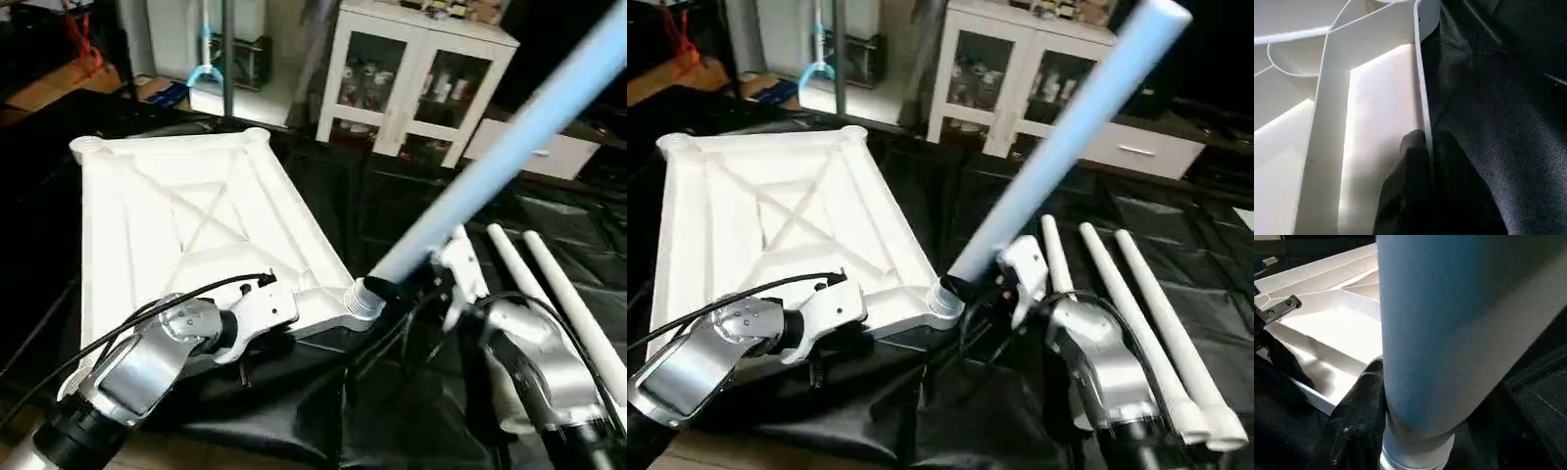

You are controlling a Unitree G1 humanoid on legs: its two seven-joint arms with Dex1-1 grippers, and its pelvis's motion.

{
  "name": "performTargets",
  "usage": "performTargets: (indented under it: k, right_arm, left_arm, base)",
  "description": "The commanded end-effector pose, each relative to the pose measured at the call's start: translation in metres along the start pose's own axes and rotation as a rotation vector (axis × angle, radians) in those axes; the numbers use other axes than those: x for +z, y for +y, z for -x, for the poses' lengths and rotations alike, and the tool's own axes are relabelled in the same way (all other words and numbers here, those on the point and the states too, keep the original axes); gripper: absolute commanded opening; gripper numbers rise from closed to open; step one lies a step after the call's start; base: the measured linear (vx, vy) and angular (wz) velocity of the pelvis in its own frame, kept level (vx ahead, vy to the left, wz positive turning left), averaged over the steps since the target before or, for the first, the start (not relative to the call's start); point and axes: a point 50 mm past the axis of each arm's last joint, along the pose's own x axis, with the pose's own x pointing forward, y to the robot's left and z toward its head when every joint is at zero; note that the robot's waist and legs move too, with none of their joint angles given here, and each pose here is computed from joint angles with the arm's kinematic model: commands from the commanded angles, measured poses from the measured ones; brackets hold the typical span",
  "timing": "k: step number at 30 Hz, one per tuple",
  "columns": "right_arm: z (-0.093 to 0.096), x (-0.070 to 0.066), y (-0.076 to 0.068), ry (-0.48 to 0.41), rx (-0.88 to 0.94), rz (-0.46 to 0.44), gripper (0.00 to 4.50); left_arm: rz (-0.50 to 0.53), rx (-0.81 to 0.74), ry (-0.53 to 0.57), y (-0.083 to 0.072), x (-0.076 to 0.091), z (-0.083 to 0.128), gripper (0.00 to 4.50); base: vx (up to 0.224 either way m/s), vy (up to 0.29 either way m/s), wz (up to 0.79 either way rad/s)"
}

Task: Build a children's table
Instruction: Insert table leg to table base

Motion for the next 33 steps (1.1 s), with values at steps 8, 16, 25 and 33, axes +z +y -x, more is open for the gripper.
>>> performTargets:
  k: [8, 16, 25, 33]
  right_arm:
    - [0.007, -0.036, -0.017, 0.183, -0.106, -0.166, 1.85]
    - [0.01, -0.048, -0.022, 0.278, -0.109, -0.237, 1.85]
    - [-0.004, -0.027, -0.036, 0.243, -0.117, -0.178, 1.85]
    - [-0.009, -0.008, -0.041, 0.197, -0.086, -0.083, 1.85]
  left_arm:
    - [-0.038, -0.053, -0.06, -0.009, 0.008, -0.007, 0.0]
    - [-0.043, -0.043, -0.063, -0.008, 0.009, -0.008, 0.0]
    - [-0.058, -0.051, -0.054, -0.007, 0.01, -0.008, 0.0]
    - [-0.063, -0.051, -0.056, -0.007, 0.01, -0.009, 0.0]
  base:
    - [0.0, 0.0, 0.0]
    - [0.0, 0.0, 0.0]
    - [0.0, 0.0, 0.0]
    - [0.005, -0.022, -0.02]
